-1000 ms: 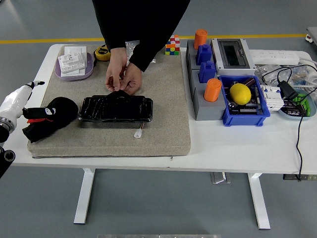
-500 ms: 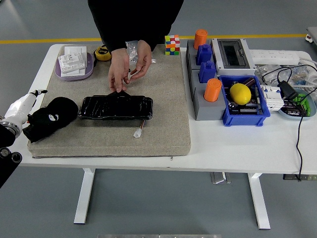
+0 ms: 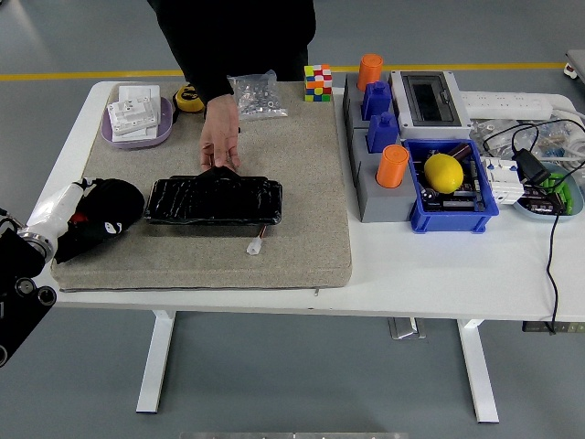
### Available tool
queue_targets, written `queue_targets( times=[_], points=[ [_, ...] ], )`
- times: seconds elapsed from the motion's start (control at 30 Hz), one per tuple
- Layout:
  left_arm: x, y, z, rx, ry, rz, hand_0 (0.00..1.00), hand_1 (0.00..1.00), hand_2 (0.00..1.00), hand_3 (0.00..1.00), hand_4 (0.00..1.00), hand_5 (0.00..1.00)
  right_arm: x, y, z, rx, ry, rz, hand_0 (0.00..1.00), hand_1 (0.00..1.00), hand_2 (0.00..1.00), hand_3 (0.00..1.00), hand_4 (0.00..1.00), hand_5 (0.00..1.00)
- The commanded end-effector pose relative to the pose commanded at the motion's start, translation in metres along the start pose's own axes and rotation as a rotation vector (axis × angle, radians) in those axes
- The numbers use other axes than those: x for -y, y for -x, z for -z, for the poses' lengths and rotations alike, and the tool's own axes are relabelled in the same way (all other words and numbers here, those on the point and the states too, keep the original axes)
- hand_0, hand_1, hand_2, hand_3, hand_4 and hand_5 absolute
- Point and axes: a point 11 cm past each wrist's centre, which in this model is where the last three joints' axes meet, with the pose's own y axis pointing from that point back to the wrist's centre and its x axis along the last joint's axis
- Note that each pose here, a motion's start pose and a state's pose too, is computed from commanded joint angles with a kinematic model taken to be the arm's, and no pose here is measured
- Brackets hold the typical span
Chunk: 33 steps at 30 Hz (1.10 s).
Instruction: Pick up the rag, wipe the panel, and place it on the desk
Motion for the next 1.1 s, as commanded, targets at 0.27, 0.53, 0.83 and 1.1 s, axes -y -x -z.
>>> queue_targets(
  times=[0.27, 0.53, 0.83, 1.1],
  points=[
    [0.0, 0.002, 0.0048, -0.017, -0.019, -0.025, 0.786, 0.889, 0.918, 0.896, 0.87, 0.3, -0.0003, -0.0011, 0.0001, -0.007, 0.001, -0.004, 0.733, 0.619, 0.695, 0.615, 0.998, 0.567],
    [0.0005, 0.004, 0.0074, -0.028, -0.033, -0.042, 0.722, 0.83, 0.892, 0.866, 0.857, 0.301, -0.0003, -0.0012, 0.0005, -0.007, 0.0, -0.006, 0.733, 0.619, 0.695, 0.615, 0.998, 0.566],
    [0.0009, 0.0044, 0.0086, -0.024, -0.041, -0.064, 0.582, 0.714, 0.845, 0.849, 0.833, 0.292, -0.0005, -0.0022, -0.0001, -0.009, 0.002, -0.008, 0.733, 0.619, 0.695, 0.615, 0.998, 0.566],
    [0.0016, 0.0027, 0.0078, -0.025, -0.043, -0.094, 0.522, 0.617, 0.794, 0.778, 0.796, 0.278, -0.0002, -0.0007, 0.0011, -0.006, -0.002, -0.006, 0.733, 0.619, 0.695, 0.614, 0.998, 0.566]
  ],
)
